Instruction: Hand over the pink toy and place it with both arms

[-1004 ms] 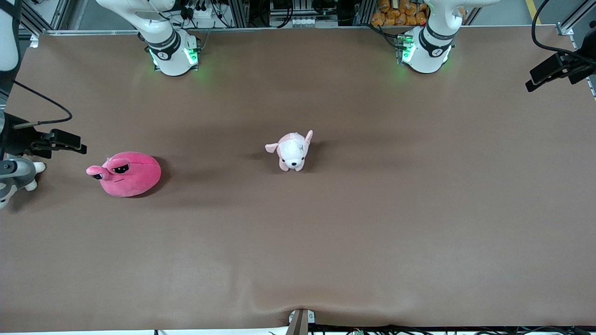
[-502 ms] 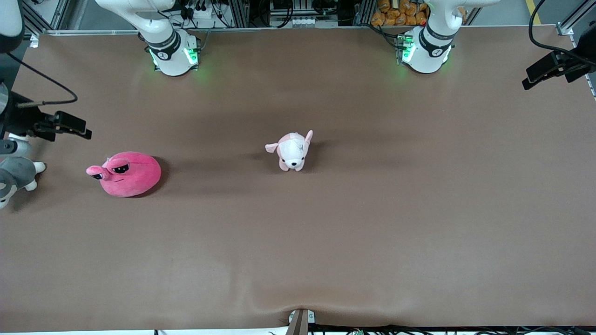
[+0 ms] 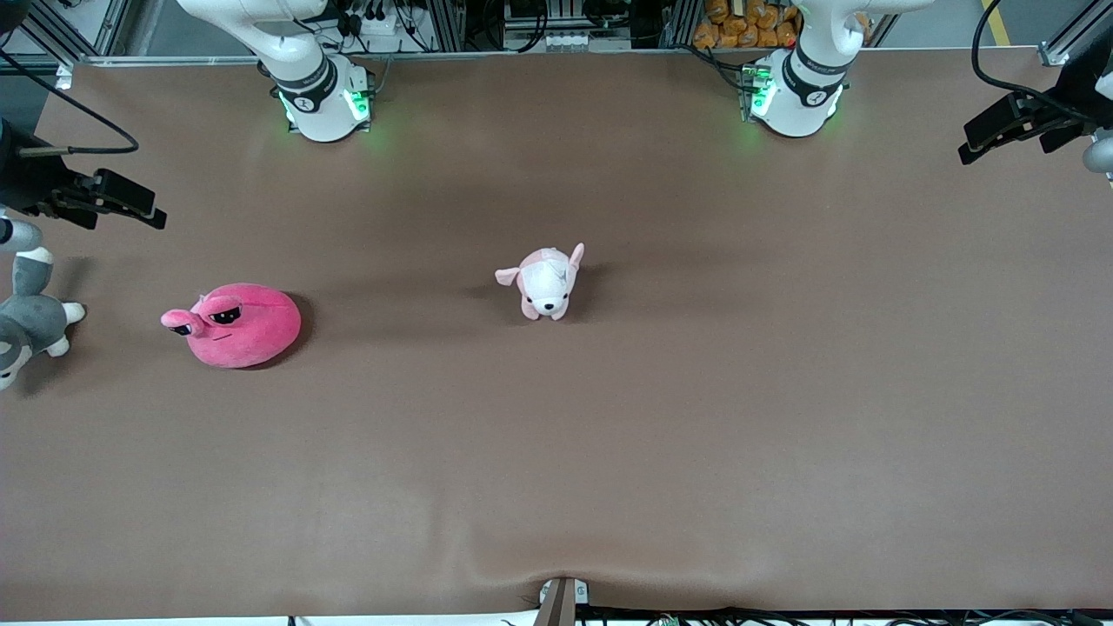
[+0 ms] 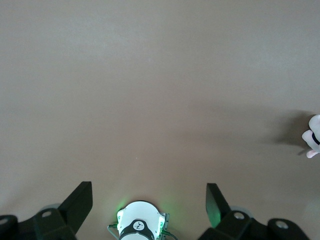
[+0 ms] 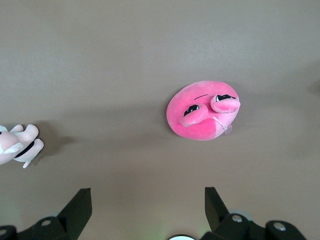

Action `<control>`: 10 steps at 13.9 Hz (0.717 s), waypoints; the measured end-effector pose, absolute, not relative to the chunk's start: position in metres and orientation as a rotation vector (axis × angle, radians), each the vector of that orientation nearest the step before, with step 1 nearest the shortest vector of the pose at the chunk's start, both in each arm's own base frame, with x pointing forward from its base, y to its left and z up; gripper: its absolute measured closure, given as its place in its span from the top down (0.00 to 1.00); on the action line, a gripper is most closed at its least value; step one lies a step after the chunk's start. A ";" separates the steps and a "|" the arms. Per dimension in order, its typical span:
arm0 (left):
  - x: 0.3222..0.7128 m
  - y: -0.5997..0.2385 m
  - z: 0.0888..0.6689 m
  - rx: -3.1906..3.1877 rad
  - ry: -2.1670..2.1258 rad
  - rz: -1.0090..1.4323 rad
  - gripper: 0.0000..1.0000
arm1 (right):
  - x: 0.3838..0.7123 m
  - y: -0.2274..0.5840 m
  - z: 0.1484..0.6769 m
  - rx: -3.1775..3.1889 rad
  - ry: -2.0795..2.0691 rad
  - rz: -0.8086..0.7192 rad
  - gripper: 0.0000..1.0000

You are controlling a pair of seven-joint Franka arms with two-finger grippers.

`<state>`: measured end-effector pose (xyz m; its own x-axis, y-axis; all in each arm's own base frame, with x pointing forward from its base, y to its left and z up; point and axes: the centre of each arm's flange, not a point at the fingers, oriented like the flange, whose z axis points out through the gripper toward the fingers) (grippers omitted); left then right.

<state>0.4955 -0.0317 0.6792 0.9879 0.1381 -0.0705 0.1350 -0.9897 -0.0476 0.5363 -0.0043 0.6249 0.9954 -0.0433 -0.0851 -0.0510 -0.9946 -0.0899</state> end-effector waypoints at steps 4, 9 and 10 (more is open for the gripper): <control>0.495 -0.034 0.679 -3.089 -0.206 0.114 1.00 | 0.527 -0.005 0.636 -3.045 0.028 0.113 1.00; 0.495 -0.035 0.679 -3.089 -0.202 0.114 1.00 | 0.527 -0.008 0.634 -3.046 -0.033 0.115 1.00; 0.495 -0.035 0.679 -3.089 -0.202 0.113 1.00 | 0.527 -0.010 0.634 -3.047 -0.038 0.114 1.00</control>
<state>0.4952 -0.0354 0.6795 0.9889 0.1314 -0.0697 0.1282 -0.9906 -0.0481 0.5266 -0.0096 0.6341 0.9969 0.0282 -0.0737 0.0213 -0.9954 -0.0929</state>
